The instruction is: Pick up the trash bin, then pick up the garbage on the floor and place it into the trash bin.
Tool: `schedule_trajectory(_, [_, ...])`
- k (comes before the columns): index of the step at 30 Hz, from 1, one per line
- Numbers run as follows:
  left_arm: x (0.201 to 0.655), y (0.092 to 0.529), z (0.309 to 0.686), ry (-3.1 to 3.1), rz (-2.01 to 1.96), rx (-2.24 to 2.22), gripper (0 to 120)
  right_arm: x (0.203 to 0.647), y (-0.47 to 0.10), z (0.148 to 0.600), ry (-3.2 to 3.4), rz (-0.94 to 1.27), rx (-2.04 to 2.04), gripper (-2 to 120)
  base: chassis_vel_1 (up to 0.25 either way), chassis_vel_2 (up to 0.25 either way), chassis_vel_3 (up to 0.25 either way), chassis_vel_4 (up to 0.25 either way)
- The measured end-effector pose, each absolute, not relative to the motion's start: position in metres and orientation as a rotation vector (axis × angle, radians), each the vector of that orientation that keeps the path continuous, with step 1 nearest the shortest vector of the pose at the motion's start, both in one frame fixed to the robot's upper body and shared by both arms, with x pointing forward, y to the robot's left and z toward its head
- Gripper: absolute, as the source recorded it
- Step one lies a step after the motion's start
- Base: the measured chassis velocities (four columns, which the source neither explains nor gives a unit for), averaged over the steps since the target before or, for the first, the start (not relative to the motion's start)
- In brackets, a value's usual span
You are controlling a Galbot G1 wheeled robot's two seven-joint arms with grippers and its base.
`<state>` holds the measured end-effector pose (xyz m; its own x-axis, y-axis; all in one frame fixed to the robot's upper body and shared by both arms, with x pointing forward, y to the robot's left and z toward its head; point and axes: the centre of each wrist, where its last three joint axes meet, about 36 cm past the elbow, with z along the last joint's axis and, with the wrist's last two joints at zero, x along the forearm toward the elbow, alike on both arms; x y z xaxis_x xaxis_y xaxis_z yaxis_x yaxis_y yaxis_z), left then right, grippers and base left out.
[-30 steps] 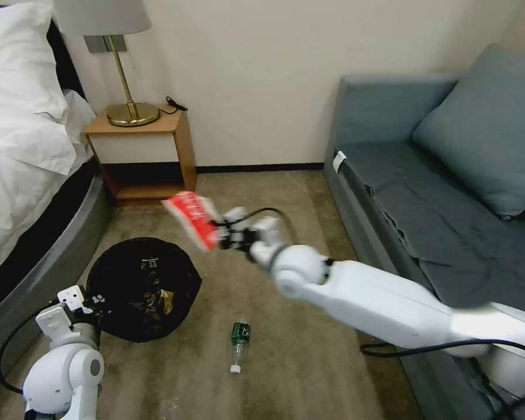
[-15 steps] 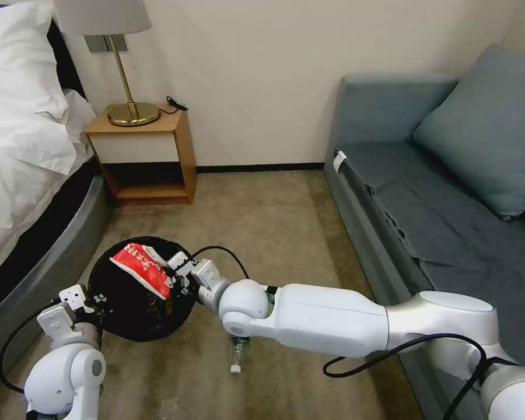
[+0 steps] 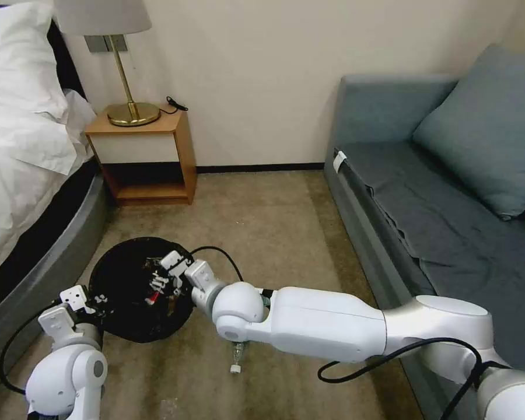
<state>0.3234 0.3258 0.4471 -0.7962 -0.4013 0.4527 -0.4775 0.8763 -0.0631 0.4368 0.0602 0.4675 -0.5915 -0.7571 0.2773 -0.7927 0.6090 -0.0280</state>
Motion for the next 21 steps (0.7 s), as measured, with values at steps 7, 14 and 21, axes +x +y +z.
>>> schedule_trajectory(7, [0.320,0.325,0.451,-2.620,0.247,0.648,2,0.448,0.043,0.495,-2.687,0.183,1.216,95,0.000,0.000,0.000,0.000])
schedule_trajectory(14, [0.317,0.328,0.455,-2.625,0.249,0.660,2,0.468,0.001,0.498,-2.644,0.277,0.903,100,0.000,0.000,0.000,0.000])
schedule_trajectory(21, [0.315,0.332,0.457,-2.627,0.260,0.664,2,0.461,0.004,0.464,-2.344,0.381,0.711,100,0.000,0.000,0.000,0.000])
